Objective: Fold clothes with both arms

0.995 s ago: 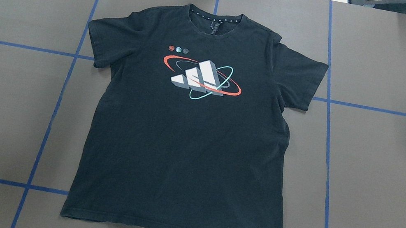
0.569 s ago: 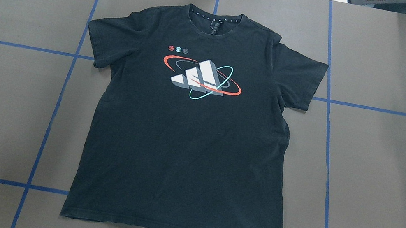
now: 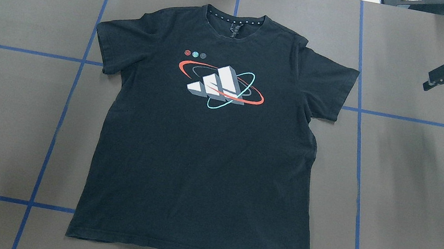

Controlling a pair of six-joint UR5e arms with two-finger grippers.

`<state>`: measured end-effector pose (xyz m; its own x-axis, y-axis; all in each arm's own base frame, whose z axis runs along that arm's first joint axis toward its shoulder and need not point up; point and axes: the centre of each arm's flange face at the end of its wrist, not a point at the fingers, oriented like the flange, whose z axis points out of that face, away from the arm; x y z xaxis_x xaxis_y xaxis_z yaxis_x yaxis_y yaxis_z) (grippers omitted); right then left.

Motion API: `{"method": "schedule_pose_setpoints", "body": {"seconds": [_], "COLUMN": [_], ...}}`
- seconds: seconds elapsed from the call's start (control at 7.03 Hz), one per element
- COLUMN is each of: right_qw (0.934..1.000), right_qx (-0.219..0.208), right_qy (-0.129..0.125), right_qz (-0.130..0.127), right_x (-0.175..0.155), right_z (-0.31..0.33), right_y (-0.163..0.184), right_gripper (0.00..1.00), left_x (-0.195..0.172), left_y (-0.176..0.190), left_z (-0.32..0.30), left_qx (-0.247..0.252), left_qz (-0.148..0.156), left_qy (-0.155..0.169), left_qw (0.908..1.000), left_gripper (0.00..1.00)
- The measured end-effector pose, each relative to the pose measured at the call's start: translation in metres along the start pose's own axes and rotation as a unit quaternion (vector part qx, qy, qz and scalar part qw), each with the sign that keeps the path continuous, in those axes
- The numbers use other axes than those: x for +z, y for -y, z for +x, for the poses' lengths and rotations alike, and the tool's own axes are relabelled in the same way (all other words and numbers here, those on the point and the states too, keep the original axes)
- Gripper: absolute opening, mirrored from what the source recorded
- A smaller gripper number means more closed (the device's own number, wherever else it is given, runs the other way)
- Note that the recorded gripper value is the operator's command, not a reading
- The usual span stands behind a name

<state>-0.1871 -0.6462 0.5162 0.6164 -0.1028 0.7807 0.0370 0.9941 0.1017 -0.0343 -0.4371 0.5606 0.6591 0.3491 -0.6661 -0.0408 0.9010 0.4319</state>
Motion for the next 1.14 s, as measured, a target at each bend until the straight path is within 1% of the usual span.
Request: {"method": "schedule_pose_setpoints", "body": {"seconds": [0.14,0.28,0.43,0.57,0.71,0.85,1.0,1.14], "right_qw": [0.9998,0.9995,0.9987,0.997,0.995,0.9934,0.9924,0.9919], "right_qx": [0.006,0.007,-0.002,-0.02,-0.038,-0.05,-0.058,-0.061], "right_qy": [0.007,0.005,-0.006,-0.014,-0.017,-0.019,-0.021,-0.023], "right_qz": [0.016,0.032,0.05,0.073,0.091,0.102,0.107,0.109], "right_x": [0.015,0.028,0.039,0.05,0.06,0.07,0.079,0.086], "right_z": [-0.026,-0.05,-0.068,-0.081,-0.091,-0.096,-0.1,-0.104], "right_y": [0.018,0.03,0.035,0.037,0.038,0.037,0.035,0.037], "right_gripper": [0.99,0.98,0.95,0.95,0.95,0.94,0.94,0.91], "left_x": [-0.002,-0.005,-0.007,-0.008,-0.008,-0.009,-0.01,-0.01], "left_y": [0.001,0.003,0.004,0.005,0.005,0.006,0.006,0.006], "left_z": [0.002,0.006,0.008,0.009,0.01,0.011,0.011,0.012], "left_qx": [0.002,0.005,0.007,0.008,0.009,0.01,0.011,0.011], "left_qz": [0.002,0.005,0.007,0.008,0.009,0.01,0.01,0.011], "left_qy": [-0.003,-0.004,-0.004,-0.004,-0.004,-0.004,-0.004,-0.004], "left_qw": [1.0,1.0,0.9999,0.9999,0.9999,0.9999,0.9999,0.9999], "left_gripper": [1.0,1.0,1.0,1.0,1.0,1.0,1.0,1.0]}}
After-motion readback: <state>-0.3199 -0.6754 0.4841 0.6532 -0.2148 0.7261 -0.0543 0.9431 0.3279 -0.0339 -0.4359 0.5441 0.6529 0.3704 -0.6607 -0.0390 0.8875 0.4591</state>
